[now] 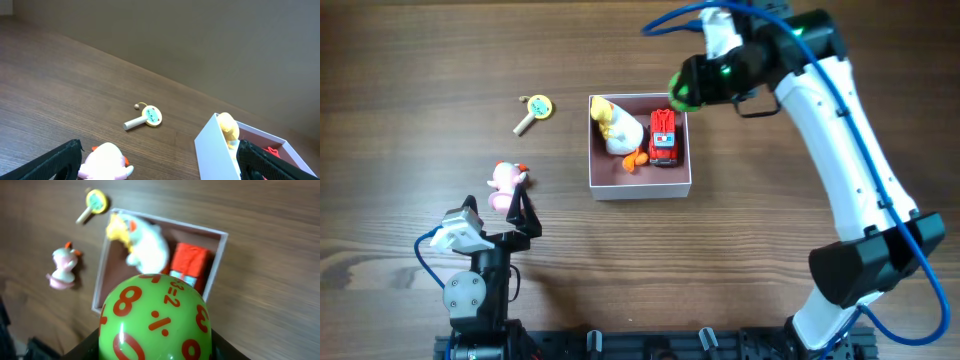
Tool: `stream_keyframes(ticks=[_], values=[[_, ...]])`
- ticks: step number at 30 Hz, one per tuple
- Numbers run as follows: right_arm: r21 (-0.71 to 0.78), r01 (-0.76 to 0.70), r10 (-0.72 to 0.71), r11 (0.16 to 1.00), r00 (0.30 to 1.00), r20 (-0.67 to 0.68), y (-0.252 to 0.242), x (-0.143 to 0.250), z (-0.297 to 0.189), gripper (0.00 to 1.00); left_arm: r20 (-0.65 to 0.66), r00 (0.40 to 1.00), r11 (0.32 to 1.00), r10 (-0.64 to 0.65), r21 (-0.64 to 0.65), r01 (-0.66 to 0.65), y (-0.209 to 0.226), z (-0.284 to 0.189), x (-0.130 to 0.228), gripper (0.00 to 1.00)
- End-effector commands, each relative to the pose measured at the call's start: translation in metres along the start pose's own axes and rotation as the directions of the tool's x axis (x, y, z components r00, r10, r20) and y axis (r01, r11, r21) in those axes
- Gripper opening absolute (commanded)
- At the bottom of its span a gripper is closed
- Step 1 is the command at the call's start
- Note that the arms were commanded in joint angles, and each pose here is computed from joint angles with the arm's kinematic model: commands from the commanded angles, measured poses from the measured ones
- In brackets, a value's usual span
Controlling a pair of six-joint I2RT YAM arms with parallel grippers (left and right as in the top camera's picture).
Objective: Pack container
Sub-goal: 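Lift the green ball with the right gripper and carry it over the box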
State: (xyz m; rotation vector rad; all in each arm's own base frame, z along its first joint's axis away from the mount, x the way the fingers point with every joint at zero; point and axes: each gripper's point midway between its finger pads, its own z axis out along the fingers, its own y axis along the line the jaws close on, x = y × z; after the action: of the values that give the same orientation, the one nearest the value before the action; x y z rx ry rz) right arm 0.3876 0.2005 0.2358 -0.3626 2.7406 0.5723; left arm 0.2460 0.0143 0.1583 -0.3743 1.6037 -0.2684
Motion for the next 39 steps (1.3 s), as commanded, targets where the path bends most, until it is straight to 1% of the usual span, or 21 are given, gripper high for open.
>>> stream_keyframes(ticks=[1, 7, 10, 16, 20, 28, 39], values=[[0.022, 0.060, -0.061, 0.998, 0.998, 0.020, 0.019, -0.003, 0.007, 0.51, -0.008, 1.000, 1.000, -0.009, 0.003, 0.009, 0.000, 0.000, 0.002, 1.00], [0.112, 0.115, -0.112, 0.987, 0.993, -0.035, 0.022, 0.005, 0.034, 0.51, -0.008, 1.000, 1.000, -0.009, 0.003, 0.009, 0.000, 0.000, 0.002, 1.00], [0.116, 0.125, -0.116, 0.985, 0.990, -0.078, 0.022, 0.011, 0.052, 0.51, -0.008, 1.000, 1.000, -0.009, 0.003, 0.009, 0.000, 0.000, 0.002, 1.00], [0.227, 0.131, -0.081, 0.965, 0.973, -0.216, -0.006, 0.033, 0.083, 0.52, -0.008, 1.000, 1.000, -0.009, 0.003, 0.009, 0.000, 0.000, 0.002, 1.00], [0.234, 0.135, -0.070, 0.963, 0.961, -0.269, -0.012, 0.042, 0.096, 0.55, -0.008, 1.000, 1.000, -0.009, 0.003, 0.009, 0.000, 0.000, 0.002, 1.00], [0.234, 0.139, -0.070, 0.962, 0.958, -0.279, -0.013, 0.044, 0.100, 0.57, -0.008, 1.000, 1.000, -0.009, 0.003, 0.009, 0.000, 0.000, 0.002, 1.00], [0.210, 0.145, -0.069, 0.967, 0.940, -0.335, -0.017, 0.063, 0.113, 0.59, -0.008, 1.000, 1.000, -0.009, 0.003, 0.009, 0.000, 0.000, 0.002, 1.00]])
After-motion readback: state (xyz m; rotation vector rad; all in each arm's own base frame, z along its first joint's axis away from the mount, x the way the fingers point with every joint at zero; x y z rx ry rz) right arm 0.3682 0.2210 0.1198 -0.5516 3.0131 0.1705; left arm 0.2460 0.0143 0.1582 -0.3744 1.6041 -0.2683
